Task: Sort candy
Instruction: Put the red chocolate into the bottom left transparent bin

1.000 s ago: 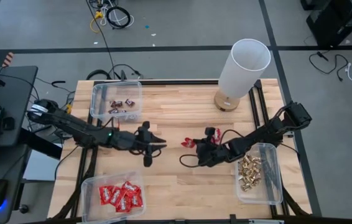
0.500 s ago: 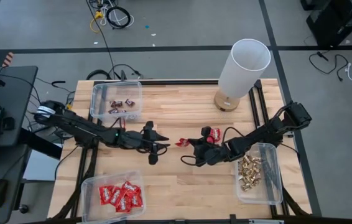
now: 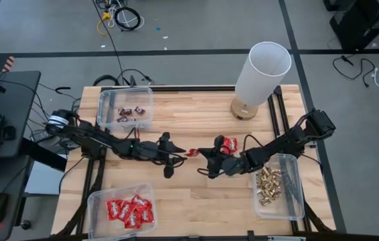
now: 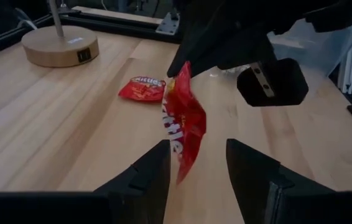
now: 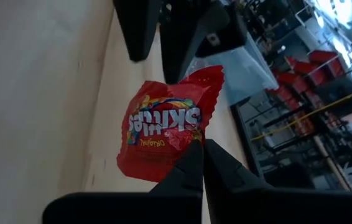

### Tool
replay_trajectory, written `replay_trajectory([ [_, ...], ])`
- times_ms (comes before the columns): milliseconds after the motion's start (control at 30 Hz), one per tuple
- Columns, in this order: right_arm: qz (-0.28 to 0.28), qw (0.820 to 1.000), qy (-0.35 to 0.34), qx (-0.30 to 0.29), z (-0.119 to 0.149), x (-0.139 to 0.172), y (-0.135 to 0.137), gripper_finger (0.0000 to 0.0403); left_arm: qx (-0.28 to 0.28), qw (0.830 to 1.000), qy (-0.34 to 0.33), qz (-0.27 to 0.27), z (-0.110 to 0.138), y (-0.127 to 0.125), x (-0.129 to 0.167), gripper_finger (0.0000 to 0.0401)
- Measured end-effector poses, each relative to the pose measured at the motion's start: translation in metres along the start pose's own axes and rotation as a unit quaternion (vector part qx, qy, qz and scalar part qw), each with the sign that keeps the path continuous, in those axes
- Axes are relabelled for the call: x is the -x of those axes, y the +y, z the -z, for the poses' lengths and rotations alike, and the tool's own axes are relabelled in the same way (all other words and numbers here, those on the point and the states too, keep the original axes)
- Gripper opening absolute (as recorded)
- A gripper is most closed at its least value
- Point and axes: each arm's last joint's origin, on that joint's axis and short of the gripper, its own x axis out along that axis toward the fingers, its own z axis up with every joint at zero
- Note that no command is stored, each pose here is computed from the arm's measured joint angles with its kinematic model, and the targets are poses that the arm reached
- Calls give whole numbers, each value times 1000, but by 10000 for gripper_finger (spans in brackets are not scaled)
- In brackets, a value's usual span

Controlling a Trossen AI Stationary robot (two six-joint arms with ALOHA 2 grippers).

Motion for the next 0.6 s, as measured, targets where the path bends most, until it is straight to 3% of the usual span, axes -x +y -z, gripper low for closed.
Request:
replay_trajectory([
  [600,19,999,-32,19,-8,0,-5,0,2,1000,-3,-18,0,10,-5,152],
])
